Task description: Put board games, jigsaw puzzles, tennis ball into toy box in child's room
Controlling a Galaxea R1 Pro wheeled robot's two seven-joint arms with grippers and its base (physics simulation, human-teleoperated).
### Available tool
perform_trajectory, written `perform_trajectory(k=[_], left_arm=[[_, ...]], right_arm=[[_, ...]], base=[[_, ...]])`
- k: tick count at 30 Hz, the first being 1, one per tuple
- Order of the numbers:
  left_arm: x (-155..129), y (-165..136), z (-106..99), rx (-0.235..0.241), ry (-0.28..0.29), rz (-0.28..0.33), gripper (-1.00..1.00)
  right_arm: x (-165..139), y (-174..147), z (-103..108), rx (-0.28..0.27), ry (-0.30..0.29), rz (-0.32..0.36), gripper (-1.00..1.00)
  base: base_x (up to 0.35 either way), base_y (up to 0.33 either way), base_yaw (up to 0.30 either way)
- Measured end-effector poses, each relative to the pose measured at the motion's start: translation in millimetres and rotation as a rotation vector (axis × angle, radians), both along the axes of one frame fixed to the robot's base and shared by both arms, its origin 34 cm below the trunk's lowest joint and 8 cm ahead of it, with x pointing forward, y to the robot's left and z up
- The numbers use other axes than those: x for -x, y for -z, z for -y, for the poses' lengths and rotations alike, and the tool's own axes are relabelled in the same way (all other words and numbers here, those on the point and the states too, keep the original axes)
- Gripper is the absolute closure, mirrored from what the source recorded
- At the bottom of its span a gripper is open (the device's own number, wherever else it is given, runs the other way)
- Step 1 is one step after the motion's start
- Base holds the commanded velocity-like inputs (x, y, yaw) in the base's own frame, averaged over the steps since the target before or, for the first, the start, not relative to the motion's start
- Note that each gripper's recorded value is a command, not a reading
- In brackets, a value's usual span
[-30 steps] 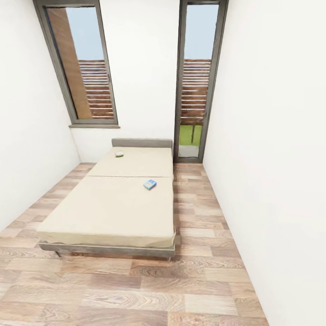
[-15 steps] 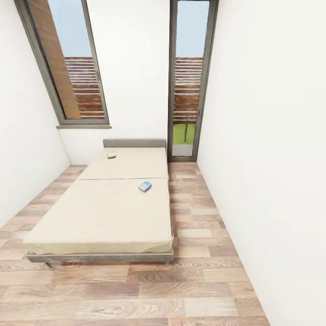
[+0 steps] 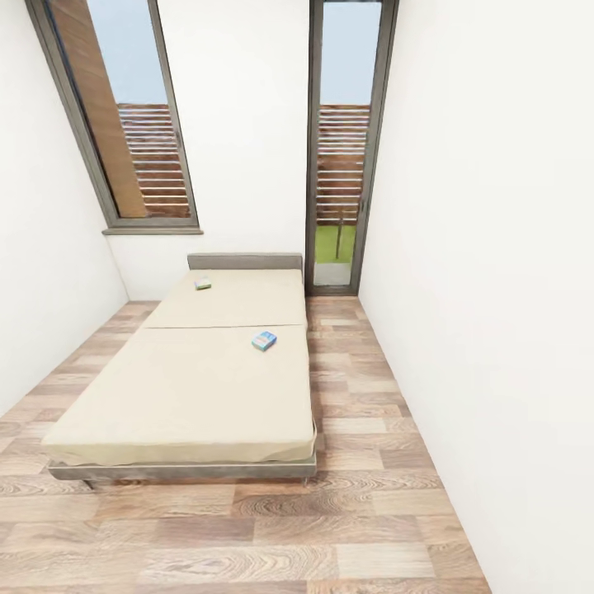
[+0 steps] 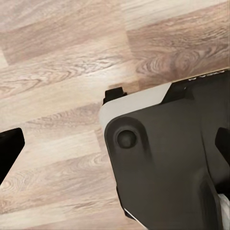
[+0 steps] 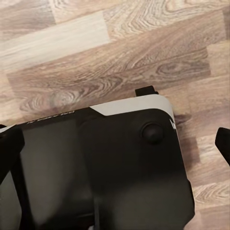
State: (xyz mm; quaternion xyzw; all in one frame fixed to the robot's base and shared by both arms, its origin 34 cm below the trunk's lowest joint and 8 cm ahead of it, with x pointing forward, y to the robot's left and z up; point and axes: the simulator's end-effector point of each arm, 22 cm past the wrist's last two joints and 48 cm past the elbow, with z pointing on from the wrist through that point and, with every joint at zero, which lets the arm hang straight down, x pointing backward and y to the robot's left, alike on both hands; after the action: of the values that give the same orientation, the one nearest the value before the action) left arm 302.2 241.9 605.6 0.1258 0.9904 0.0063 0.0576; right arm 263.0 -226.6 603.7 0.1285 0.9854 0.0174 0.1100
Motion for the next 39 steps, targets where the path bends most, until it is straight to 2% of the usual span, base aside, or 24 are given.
perform_trajectory(k=[20, 25, 30, 33, 35, 38, 39], left_arm=[[6.8, -14.6, -3.9, -0.004, -0.009, 0.003, -1.00], [-2.0, -18.6, -6.0, -0.003, -0.018, 0.020, -1.00], [-36.8, -27.1, -21.7, -0.001, -0.036, 0.059, -1.00], [-50.3, -33.7, -37.7, 0.025, -0.062, 0.021, -1.00], [-64.8, -42.0, -38.8, 0.077, -0.088, -0.006, -1.00], [-102.5, -64.7, -27.9, 0.181, -0.117, -0.013, -1.00], [-110.0, -70.0, -26.2, 0.196, -0.120, -0.013, -1.00]], right_arm=[[9.3, -14.6, 8.8, 0.039, 0.007, -0.002, -1.00], [-10.3, -22.2, 12.8, 0.055, 0.025, 0.086, -1.00], [-34.6, -28.4, 10.8, 0.057, 0.025, 0.144, -1.00], [-57.1, -34.0, 9.7, 0.048, 0.025, 0.165, -1.00], [-82.6, -42.3, 9.7, 0.037, 0.026, 0.184, -1.00], [-135.5, -67.5, 11.8, 0.029, 0.034, 0.234, -1.00], [-145.9, -73.8, 13.7, 0.034, 0.037, 0.244, -1.00]], base=[[0.000, 0.000, 0.000], [0.000, 0.000, 0.000], [0.000, 0.000, 0.000], [0.000, 0.000, 0.000], [0.000, 0.000, 0.000], [0.000, 0.000, 0.000], [0.000, 0.000, 0.000]])
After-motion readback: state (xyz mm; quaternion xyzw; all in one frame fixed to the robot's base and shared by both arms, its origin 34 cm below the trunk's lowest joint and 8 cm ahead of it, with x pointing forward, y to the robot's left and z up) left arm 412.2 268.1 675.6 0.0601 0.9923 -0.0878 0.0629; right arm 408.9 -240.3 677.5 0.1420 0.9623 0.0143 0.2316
